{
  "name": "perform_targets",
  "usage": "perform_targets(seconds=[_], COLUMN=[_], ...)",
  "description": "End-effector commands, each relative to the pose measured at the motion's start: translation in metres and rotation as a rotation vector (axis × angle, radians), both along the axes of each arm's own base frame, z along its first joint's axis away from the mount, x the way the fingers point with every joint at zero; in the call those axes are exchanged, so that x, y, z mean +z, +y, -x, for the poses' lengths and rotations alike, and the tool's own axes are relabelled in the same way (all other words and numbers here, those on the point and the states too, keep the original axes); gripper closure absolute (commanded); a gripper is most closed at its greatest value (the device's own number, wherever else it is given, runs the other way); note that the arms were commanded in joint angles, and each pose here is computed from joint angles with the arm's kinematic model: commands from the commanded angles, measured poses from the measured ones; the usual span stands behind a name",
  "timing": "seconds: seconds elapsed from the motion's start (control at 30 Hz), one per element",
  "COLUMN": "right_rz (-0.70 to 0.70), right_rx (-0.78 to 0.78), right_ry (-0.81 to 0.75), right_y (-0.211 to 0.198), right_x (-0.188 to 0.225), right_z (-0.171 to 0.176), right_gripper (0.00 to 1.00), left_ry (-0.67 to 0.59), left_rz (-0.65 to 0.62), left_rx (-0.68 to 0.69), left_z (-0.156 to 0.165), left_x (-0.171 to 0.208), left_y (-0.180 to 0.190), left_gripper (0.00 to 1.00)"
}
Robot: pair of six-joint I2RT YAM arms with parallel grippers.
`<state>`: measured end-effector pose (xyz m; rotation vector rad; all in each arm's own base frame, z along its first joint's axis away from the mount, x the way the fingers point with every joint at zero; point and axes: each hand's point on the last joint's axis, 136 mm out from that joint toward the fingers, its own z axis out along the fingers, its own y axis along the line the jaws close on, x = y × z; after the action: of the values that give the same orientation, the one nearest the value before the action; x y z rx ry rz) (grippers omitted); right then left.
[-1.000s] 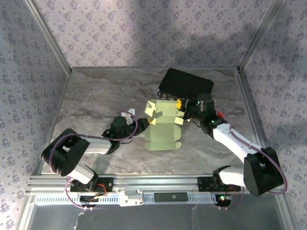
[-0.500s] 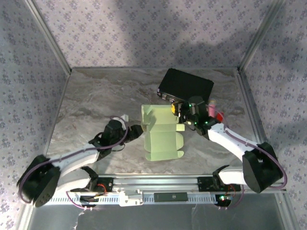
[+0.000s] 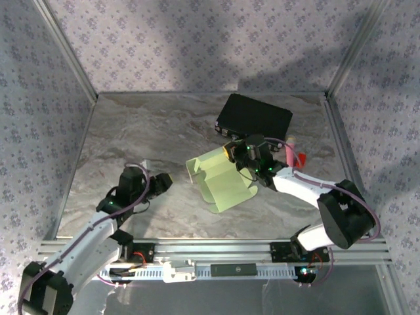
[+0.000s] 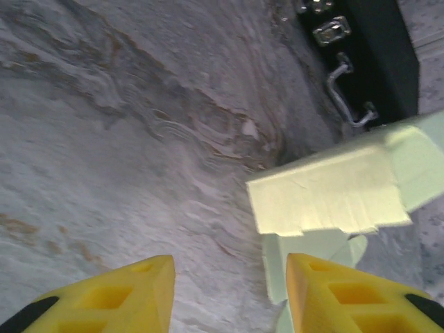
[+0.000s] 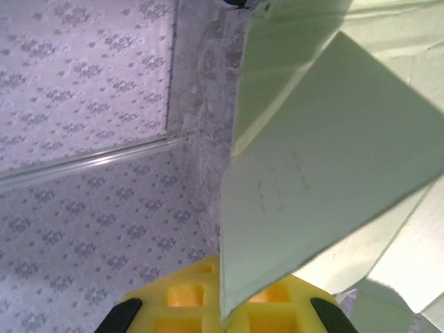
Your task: Fold the paper box
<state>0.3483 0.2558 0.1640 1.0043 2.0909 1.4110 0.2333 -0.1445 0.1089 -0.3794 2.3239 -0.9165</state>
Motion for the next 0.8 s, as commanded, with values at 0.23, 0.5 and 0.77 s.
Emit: perform_targets(seconds=[0.23, 0.5, 0.77], right_rz=[0.010, 0.023, 0.032], right_rx=[0.113, 0.166, 0.219], right_ry=[-0.121, -0.167, -0.202], right_y=[0.004, 0.004, -0.007], right_x=[-0.015, -0.021, -0.030], right_z=[-0.006, -0.005, 0.003], right_gripper=[1.00, 1.00, 1.00], left_ry=[-0.098, -0.162, -0.206], left_rz=[-0.125, -0.215, -0.265], left_rx=[-0.315, -0.385, -0.422], left_z=[-0.009, -0.018, -0.013], left_x=[-0.004, -0.010, -0.014], left_y=[-0.030, -0.054, -0.079], left_gripper=[0.61, 0.57, 0.56])
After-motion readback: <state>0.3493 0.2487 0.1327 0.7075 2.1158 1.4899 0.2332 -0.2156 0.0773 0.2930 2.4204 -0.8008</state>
